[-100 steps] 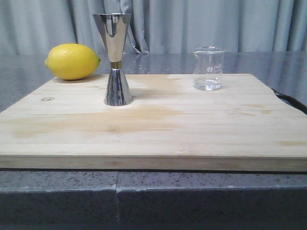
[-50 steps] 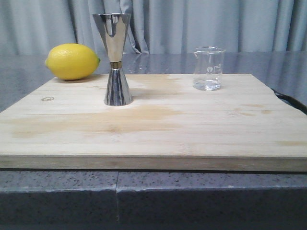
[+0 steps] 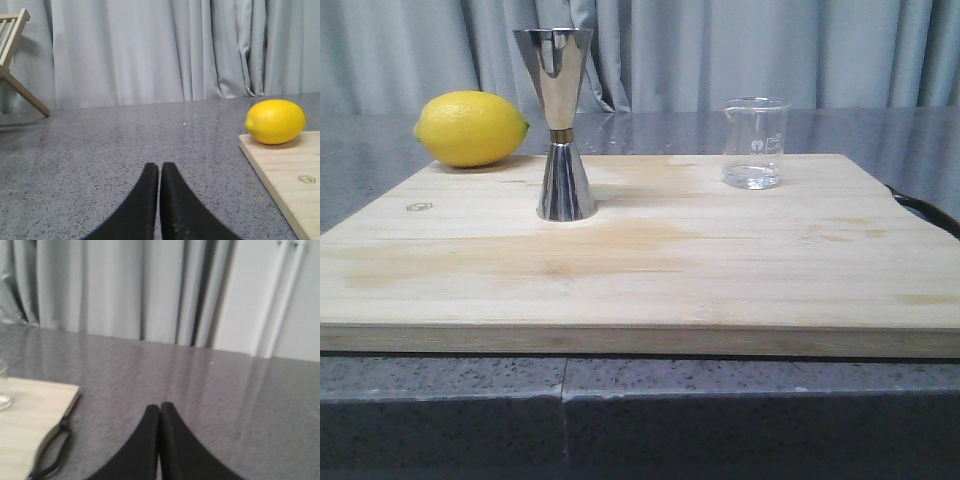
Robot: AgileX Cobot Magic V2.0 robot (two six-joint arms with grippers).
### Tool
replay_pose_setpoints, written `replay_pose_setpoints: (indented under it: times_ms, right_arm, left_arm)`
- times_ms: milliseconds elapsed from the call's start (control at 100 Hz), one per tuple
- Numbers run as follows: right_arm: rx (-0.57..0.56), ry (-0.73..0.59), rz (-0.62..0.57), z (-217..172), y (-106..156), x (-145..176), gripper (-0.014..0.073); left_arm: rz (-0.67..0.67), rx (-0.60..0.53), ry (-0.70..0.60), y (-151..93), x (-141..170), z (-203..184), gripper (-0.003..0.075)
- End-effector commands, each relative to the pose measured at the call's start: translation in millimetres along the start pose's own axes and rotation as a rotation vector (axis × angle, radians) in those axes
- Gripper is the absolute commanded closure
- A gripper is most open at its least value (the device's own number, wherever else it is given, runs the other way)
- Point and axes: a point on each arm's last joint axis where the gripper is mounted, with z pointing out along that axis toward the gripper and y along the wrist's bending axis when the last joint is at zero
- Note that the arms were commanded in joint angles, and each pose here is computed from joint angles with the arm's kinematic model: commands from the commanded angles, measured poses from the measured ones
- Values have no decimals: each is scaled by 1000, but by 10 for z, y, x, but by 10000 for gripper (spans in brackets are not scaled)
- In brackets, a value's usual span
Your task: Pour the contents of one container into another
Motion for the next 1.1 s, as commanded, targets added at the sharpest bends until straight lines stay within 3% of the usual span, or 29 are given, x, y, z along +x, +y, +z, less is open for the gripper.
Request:
replay_pose_setpoints:
  times_ms: [0,250,540,800,1090]
  right_arm:
    - [-97,-53,15,-7,83,-80,666]
    - [-116,-193,131,90,213,259,666]
    - [-64,-146,215,102,240,526,666]
    - [-32,-115,221,140,264,704,666]
    - [-34,-100,227,140,265,710,666]
  left_arm:
    - [-8,-14,-86,10,-54,-23,739]
    - [-8,-14,-86,10,-54,-23,739]
    - [-8,-14,-86,10,-54,-23,739]
    - [-8,-14,-86,10,-54,-23,739]
    - [-8,-14,-86,10,-54,-23,739]
